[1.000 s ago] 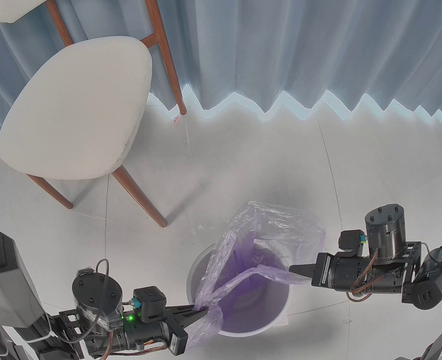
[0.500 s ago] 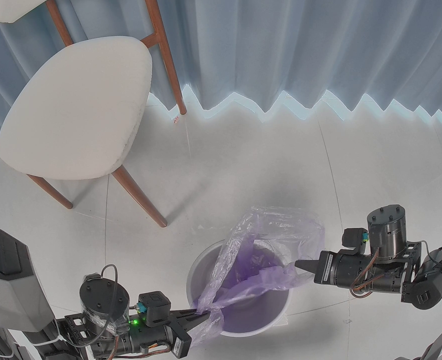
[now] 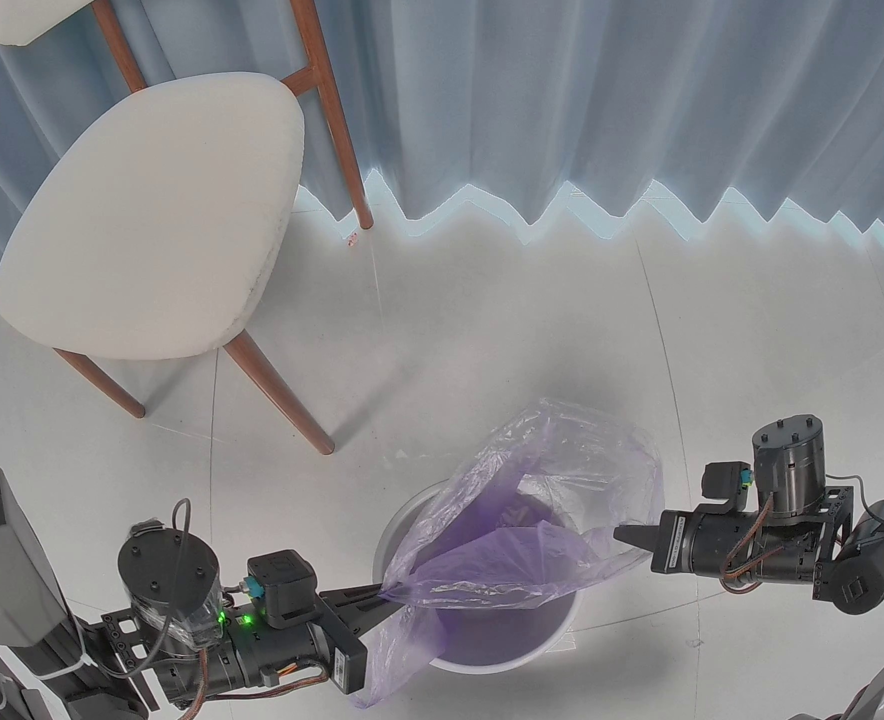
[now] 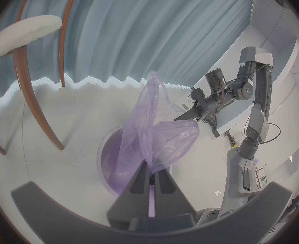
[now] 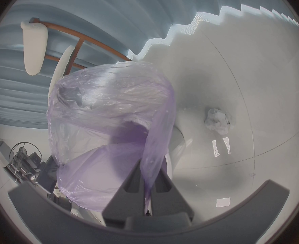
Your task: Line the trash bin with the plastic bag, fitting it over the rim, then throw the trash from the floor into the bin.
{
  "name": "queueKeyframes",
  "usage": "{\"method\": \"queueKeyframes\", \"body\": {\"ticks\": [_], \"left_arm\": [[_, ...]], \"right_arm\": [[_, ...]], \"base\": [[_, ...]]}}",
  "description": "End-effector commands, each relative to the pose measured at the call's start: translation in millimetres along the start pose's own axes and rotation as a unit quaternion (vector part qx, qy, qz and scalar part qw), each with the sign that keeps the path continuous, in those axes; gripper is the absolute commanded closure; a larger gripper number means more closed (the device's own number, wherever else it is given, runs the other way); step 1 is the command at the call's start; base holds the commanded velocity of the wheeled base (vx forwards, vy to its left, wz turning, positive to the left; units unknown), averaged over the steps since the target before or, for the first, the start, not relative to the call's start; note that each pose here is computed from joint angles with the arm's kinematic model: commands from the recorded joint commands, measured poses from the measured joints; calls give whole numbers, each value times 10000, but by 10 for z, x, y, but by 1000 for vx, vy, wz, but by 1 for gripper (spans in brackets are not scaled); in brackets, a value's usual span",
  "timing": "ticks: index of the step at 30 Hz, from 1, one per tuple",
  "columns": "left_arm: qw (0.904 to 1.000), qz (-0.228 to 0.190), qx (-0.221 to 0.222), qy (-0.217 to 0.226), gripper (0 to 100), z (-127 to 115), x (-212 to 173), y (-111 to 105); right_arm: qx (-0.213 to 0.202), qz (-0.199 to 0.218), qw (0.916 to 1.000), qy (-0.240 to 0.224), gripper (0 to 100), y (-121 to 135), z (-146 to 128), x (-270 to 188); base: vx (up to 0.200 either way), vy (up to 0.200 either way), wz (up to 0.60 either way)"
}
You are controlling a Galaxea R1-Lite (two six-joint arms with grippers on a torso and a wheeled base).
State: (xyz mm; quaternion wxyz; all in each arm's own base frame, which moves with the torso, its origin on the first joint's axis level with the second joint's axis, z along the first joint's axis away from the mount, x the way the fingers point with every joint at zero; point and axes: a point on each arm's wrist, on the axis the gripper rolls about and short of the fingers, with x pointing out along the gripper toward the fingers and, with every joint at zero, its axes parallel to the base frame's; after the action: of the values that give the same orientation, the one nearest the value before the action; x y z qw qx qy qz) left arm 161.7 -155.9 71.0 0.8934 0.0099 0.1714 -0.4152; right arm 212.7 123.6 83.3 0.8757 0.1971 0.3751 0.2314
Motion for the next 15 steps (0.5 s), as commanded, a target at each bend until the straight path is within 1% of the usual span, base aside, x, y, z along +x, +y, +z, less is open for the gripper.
{"method": "queueKeyframes", "body": {"ticks": [1,6,7,9,11,13,15], "left_arm": [[9999,-16,17,-147,100,54,-31,-10],[9999,-36,45,124,100,-54,-25,-23],[9999,-41,68,148,0,-64,-26,-26],[9999,-39,111,94,0,-46,-23,-24],[9999,-24,83,-62,0,2,-34,-6],[9994,-10,90,-325,0,85,-75,10],[9989,45,79,-462,0,144,-109,37]], "right_arm": [[50,-68,10000,41,100,-48,-11,44],[34,-32,10000,-34,100,-46,-2,55],[36,-36,10000,-28,100,-49,-5,61],[26,-38,10000,-38,100,-48,-3,61],[26,-38,10000,-38,100,-47,-5,54],[26,-38,10000,-38,100,-48,-5,57],[31,-50,10000,-19,100,-54,-10,66]], "base": [[0,0,0],[0,0,0],[0,0,0],[0,0,0],[0,0,0],[0,0,0],[0,0,0]]}}
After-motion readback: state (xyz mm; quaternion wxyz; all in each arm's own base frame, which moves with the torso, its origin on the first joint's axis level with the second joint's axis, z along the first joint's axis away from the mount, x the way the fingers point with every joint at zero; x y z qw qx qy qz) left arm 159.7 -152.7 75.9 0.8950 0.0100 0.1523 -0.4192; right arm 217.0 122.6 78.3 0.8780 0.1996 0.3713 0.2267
